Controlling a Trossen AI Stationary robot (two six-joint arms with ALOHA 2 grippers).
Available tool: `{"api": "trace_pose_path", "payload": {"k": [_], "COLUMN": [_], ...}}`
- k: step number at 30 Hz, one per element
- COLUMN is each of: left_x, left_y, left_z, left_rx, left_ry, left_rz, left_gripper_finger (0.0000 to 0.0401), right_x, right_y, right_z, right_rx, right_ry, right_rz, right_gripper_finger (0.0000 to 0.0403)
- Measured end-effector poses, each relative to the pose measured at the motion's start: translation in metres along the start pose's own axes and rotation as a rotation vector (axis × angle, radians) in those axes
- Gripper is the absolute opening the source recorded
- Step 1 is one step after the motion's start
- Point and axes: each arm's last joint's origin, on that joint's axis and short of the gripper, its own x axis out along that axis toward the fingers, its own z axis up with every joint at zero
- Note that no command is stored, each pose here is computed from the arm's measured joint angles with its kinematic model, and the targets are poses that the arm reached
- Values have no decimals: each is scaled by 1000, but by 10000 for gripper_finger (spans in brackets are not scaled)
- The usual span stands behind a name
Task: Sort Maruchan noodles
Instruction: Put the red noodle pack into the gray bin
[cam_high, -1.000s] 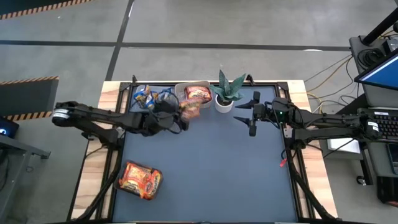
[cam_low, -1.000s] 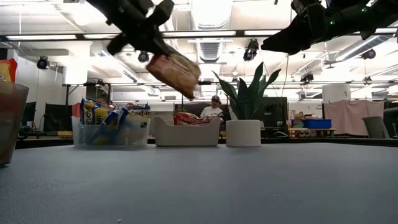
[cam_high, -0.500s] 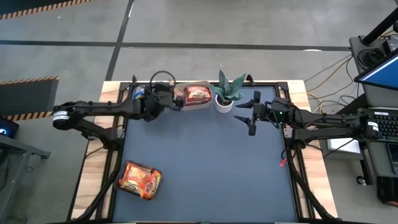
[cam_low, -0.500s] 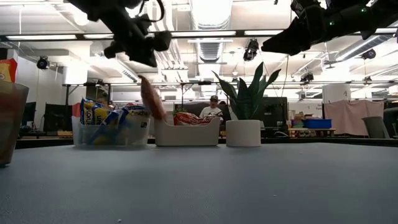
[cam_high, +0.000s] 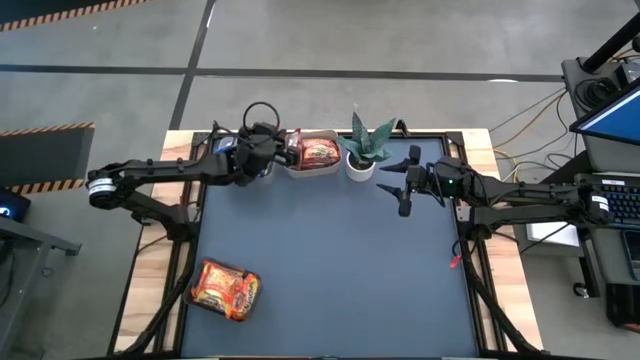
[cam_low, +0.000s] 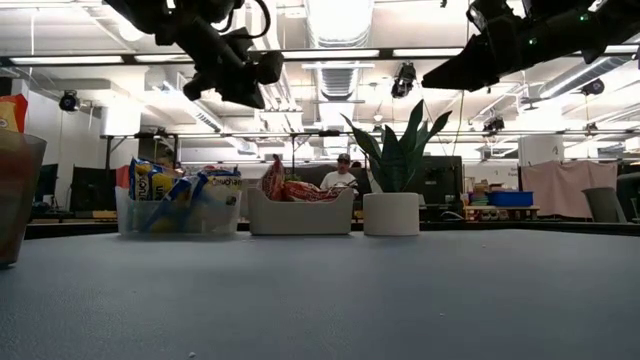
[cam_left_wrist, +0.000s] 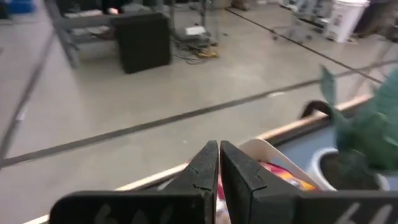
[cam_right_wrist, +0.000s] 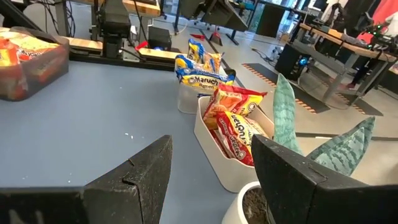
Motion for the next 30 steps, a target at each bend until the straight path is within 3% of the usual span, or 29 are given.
{"api": "trace_pose_path", "payload": {"k": [5,10,22,30], "left_x": [1,9,33,35], "left_y": [-4,-11,-22,-14], "left_z": [-5,-19,-52,-58], "left_rx": [3,6,81,130], "left_ry": [76,157,256,277], "left_rz": [-126,-186,-151,-27], "left_gripper_finger": [0,0,0,0], "right_x": [0,0,0,0], "right_y": [-1,-1,-1,-1], "right_z": [0,0,0,0], "right_rx": [5,9,12,10], "right_ry": [1,1,1,1], "right_rz": [-4,-4,-4,-4], "right_gripper_finger": [210,210,210,210]}}
